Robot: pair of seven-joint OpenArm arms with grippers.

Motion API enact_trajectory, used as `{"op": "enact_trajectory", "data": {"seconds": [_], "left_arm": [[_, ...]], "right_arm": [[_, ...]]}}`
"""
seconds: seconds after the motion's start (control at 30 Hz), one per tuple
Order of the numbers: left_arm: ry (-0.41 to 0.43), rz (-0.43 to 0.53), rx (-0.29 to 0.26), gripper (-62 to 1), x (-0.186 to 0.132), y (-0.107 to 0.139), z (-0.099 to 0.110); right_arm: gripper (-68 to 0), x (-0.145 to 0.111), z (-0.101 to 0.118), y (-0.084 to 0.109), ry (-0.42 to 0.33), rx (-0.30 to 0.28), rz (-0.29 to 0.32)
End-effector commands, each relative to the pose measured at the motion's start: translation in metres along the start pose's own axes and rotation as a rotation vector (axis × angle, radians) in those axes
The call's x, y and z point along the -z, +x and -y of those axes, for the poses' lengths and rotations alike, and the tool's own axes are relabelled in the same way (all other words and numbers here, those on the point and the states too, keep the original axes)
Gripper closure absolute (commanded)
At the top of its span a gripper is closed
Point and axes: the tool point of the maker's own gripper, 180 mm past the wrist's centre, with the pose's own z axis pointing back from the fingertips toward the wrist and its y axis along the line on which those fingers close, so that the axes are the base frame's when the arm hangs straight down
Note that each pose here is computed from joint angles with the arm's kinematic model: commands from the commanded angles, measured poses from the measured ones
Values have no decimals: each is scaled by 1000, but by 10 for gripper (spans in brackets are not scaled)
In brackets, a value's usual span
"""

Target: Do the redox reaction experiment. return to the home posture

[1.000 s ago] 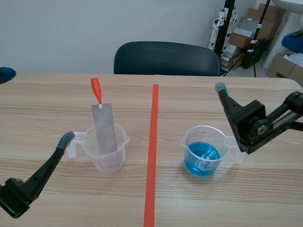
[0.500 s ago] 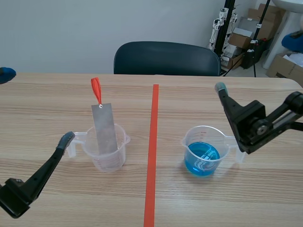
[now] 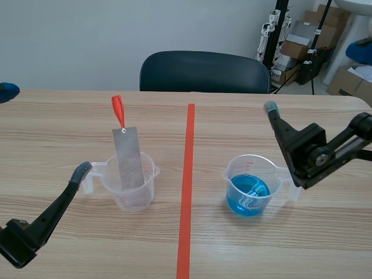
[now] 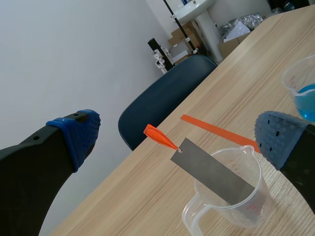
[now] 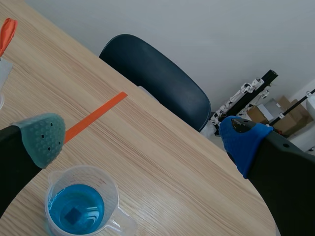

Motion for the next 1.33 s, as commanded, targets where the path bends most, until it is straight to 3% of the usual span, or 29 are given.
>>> {"op": "enact_trajectory", "data": {"seconds": [0.0,1.3], "left_arm": [[12,31,3,-623,2,8,-3],[12,31,3,-623,2,8,-3]], "right_arm": [[-671,2,6,8,-20,-11,28],[-671,2,6,11,-20,-11,44]]}}
